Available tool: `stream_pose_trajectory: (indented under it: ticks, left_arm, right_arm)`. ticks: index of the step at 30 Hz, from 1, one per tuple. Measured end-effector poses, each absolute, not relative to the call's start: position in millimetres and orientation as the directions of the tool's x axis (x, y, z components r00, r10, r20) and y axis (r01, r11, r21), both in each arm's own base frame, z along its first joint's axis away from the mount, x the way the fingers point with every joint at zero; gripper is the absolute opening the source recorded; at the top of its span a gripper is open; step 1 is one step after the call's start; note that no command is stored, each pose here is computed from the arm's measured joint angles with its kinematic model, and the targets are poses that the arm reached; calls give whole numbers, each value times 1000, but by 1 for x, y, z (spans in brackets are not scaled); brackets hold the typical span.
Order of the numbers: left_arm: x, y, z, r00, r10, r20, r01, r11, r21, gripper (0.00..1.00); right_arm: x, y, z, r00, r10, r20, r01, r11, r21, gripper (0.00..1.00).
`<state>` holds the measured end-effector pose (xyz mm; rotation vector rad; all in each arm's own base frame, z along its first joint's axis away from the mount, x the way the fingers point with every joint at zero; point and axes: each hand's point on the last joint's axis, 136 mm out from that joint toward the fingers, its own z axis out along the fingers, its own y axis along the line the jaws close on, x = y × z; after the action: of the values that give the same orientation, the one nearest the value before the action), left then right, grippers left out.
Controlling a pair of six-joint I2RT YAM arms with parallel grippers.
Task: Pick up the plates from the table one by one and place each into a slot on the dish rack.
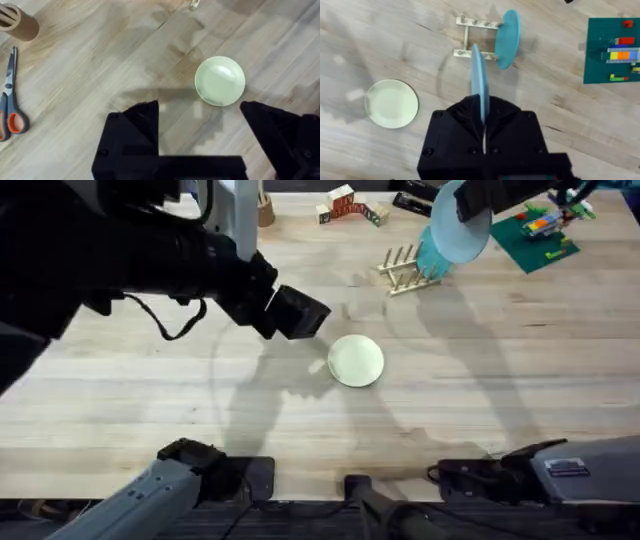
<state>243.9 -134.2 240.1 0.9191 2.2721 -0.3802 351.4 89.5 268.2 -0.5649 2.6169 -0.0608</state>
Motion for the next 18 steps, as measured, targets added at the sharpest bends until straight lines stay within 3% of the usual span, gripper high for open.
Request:
stream_pose_trajectory:
  ticks: [18]
  left_arm:
    - [244,-134,240,-544,514,-663,700,714,-21,996]
  right_arm:
    - [373,62,276,-806,-339,-486,-301,941,-158,31]
